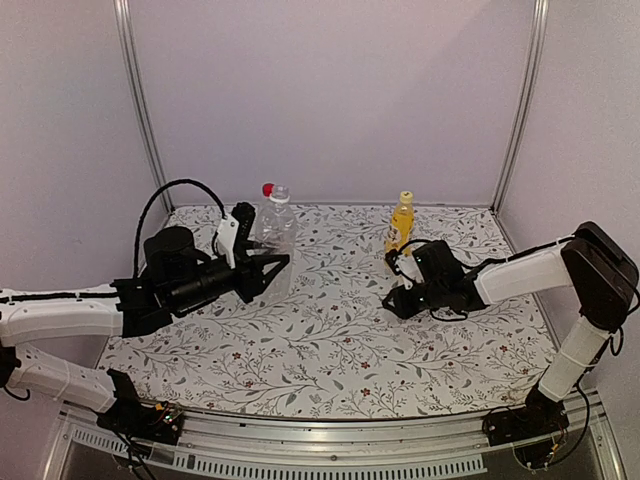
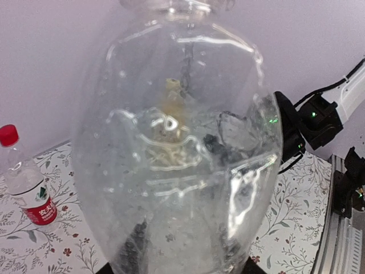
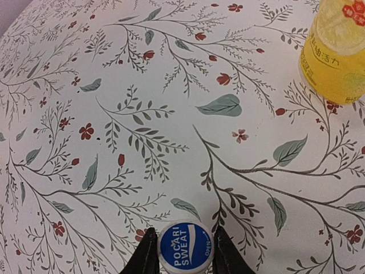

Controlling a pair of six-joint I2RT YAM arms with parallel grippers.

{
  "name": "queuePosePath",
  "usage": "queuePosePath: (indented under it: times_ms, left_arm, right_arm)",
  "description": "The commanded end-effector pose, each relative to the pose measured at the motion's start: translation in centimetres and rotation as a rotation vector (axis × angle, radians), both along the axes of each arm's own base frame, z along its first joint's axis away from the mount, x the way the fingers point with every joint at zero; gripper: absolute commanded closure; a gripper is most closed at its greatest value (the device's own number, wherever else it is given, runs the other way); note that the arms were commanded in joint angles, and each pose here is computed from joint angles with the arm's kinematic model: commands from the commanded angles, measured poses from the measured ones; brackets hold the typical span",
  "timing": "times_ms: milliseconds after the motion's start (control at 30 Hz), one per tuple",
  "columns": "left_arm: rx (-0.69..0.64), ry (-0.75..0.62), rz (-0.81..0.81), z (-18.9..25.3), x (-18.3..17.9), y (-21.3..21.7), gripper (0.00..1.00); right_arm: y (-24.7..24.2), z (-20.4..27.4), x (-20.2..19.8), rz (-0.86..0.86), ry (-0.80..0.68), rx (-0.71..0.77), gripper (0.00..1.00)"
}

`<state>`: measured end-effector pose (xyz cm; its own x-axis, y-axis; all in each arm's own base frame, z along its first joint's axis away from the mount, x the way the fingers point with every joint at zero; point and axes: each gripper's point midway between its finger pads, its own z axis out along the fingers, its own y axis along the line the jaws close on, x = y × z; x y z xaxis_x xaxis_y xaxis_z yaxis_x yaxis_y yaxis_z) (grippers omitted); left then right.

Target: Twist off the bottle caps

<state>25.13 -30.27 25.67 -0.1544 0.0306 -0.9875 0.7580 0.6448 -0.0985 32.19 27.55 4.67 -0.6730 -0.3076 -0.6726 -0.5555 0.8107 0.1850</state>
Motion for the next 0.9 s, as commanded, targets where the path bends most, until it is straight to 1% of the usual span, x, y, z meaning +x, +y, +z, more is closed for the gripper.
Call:
queuePosePath:
  times_ms: [0,133,367,667,733,867]
  left_arm:
    - [0.014,-0.011,0.045,-0.3,1.1,0.3,0.61]
    - [0.017,-0.003,0.048,-0.8,1.4,0.0,0.62]
    - [0.013,-0.004,0.128,-1.6,2.6,0.7,0.61]
    - [0.02,-0.026,0.149,-1.2,2.9,1.0,0.61]
    - [0.022,-0.03,0.17,-1.3,3.2,1.4,0.61]
    - [0.006,-0.027,0.23,-2.0,3.8,2.8,0.6]
  right_arm:
    - [-0.7,-1.2,-0.2,-0.044,0.005,0.024,0.77]
    - [-1.6,-2.2,-0.9,-0.058,0.005,0.003,0.74]
    - [-2.1,-3.7,-1.7,-0.059,0.038,-0.014,0.69]
    - [-3.2,-3.8,-2.6,-0.091,0.051,-0.016,0.53]
    - [-3.2,-3.3,-2.7,-0.09,0.045,-0.012,0.49]
    - [-2.5,-0.4,-2.2,-0.07,-0.002,0.017,0.4]
